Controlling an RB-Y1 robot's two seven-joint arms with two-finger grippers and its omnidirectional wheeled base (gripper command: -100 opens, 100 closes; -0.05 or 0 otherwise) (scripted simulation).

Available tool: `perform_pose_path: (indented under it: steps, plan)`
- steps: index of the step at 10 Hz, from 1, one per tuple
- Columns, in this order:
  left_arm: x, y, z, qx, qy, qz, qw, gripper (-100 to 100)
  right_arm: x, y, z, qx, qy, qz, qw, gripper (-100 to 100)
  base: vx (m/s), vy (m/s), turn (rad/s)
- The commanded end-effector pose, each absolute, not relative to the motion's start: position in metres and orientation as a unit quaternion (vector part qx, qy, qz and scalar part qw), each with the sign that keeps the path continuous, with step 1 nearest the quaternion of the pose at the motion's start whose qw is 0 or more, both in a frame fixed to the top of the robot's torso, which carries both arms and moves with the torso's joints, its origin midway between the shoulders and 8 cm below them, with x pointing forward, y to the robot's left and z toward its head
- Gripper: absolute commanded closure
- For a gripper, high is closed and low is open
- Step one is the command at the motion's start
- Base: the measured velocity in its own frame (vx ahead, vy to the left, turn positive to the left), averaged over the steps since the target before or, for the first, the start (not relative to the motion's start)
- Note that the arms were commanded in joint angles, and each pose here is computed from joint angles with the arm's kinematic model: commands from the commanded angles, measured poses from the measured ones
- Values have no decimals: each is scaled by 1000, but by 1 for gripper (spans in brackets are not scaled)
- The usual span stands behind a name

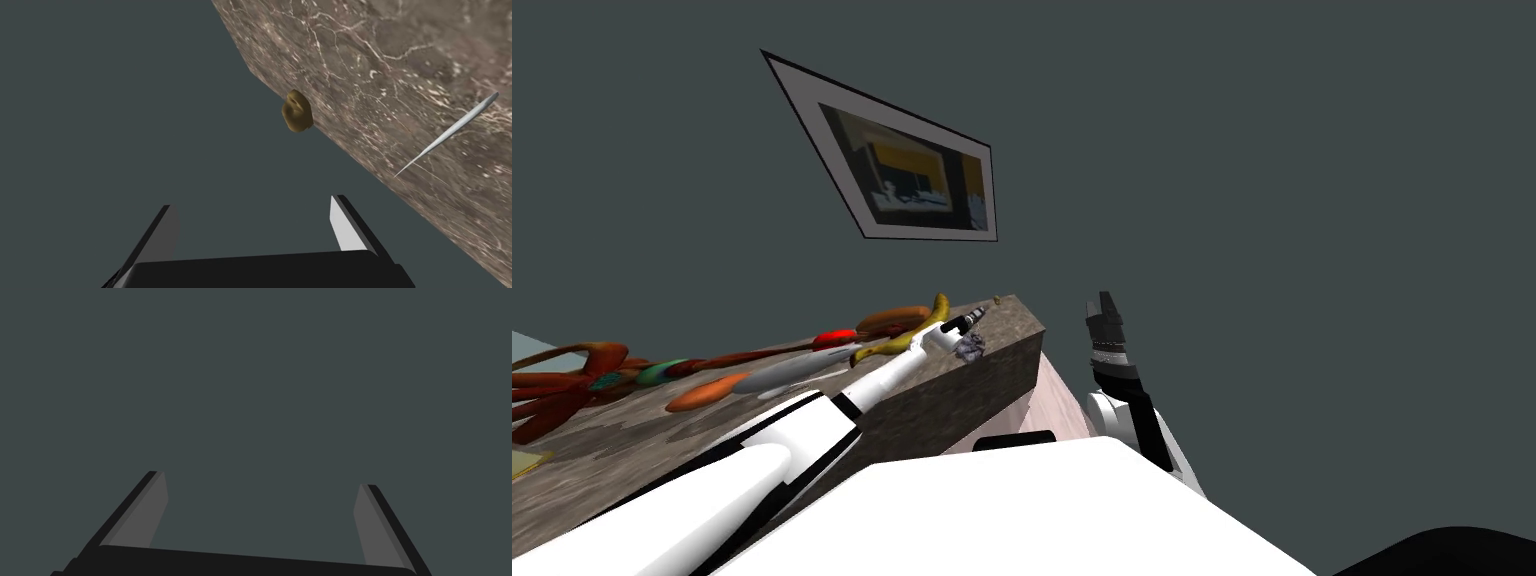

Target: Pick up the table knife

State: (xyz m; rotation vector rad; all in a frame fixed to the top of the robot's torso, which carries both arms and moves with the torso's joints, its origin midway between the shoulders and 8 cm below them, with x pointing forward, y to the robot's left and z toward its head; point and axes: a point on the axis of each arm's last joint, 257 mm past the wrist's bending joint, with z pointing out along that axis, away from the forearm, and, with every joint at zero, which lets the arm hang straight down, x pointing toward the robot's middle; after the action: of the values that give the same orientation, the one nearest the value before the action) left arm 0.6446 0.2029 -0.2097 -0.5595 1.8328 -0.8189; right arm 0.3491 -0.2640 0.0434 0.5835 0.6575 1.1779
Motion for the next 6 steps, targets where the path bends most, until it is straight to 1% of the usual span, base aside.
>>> perform_pose_path:
  steps: [1, 2, 3, 4, 5, 6]
  plan:
    - [647, 216, -218, -233, 771, -316, 502, -100, 349, -264, 43, 266, 300, 537, 742, 0, 18, -7, -41]
    - [652, 231, -227, -231, 787, -280, 498, -100, 349, -264, 43, 266, 300, 537, 742, 0, 25, -13, -59]
    - [652, 234, -230, -234, 788, -277, 497, -100, 349, -264, 43, 266, 300, 537, 742, 0, 23, -8, -39]
    - [655, 249, -238, -231, 803, -242, 493, -100, 349, -264, 43, 266, 300, 537, 742, 0, 27, -11, -75]
    - [655, 254, -242, -235, 804, -237, 492, -100, 349, -264, 43, 266, 300, 537, 742, 0, 23, -11, -42]
    - [657, 272, -252, -235, 818, -201, 485, -100, 349, -264, 43, 266, 300, 537, 742, 0, 28, -20, -66]
